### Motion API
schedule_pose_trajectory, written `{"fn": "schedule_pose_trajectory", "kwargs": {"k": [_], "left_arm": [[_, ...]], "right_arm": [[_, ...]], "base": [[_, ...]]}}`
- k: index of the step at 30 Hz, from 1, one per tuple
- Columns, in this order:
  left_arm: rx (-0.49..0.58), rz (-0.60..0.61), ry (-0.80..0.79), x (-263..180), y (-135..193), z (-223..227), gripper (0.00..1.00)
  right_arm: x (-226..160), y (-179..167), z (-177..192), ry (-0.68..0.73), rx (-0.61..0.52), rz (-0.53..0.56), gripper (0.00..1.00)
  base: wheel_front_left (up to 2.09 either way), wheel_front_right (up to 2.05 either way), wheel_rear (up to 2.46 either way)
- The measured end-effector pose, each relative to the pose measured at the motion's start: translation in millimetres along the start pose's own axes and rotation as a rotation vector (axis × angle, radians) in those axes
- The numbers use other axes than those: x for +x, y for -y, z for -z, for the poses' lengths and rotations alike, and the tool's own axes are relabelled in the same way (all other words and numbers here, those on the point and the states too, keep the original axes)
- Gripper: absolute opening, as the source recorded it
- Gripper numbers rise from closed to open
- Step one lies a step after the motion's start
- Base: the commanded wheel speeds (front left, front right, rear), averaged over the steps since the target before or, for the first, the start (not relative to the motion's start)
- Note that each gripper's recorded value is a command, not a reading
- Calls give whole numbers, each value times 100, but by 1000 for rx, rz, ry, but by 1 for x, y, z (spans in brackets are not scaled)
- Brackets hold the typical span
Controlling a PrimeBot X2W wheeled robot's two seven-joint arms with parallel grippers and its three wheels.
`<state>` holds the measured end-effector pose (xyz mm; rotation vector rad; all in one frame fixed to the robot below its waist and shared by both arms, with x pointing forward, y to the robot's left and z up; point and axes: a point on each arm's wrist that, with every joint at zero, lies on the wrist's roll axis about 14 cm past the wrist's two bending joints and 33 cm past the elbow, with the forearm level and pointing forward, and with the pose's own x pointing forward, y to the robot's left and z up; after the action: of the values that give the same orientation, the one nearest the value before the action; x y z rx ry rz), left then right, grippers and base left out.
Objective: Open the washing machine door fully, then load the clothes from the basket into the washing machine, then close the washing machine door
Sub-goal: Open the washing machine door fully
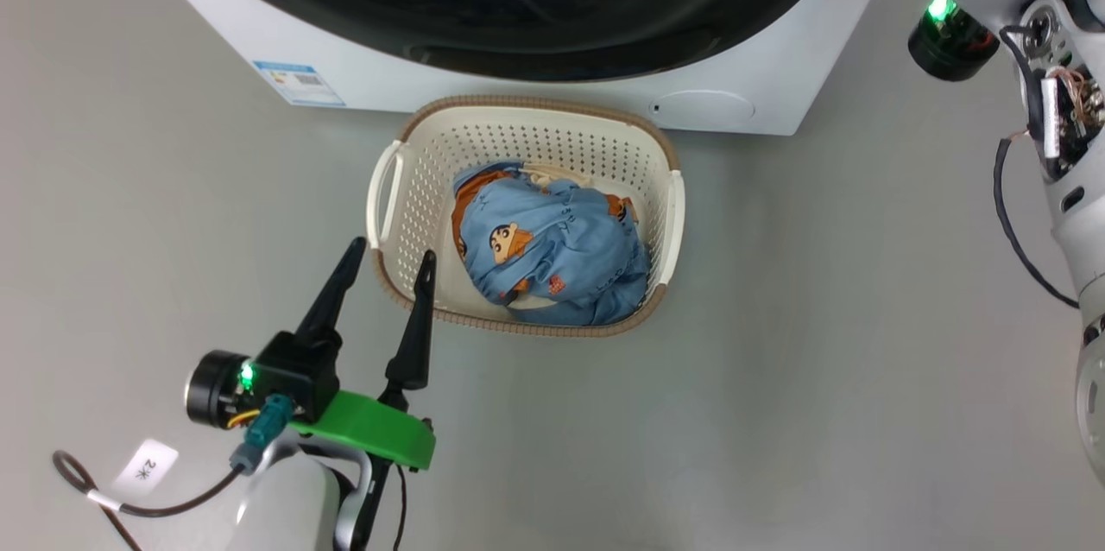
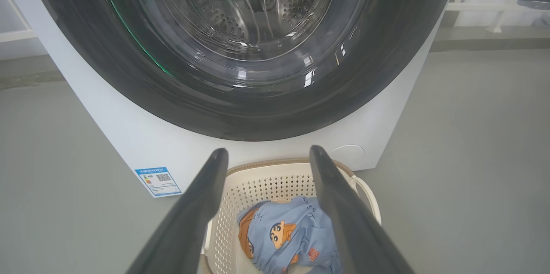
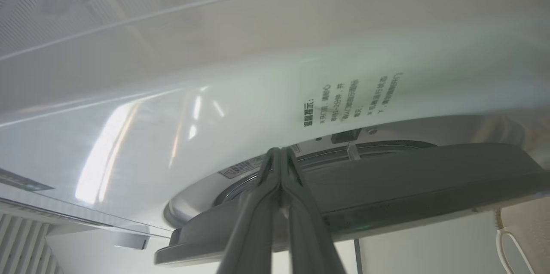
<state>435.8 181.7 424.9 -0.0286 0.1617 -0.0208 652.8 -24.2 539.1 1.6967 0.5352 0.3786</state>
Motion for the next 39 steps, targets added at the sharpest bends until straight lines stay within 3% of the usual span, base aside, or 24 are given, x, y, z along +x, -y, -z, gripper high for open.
{"fn": "schedule_pose_trajectory", "kwargs": {"k": [14,39], "left_arm": [[-6,-4,-20,5,0,7,100],[-26,9,-4,12,10,3,100]], "right_arm": [[21,24,22,-115,-73,90,0],[5,30,35,-263,-78,107,0]], "base": [[0,0,0],[0,0,0]]}}
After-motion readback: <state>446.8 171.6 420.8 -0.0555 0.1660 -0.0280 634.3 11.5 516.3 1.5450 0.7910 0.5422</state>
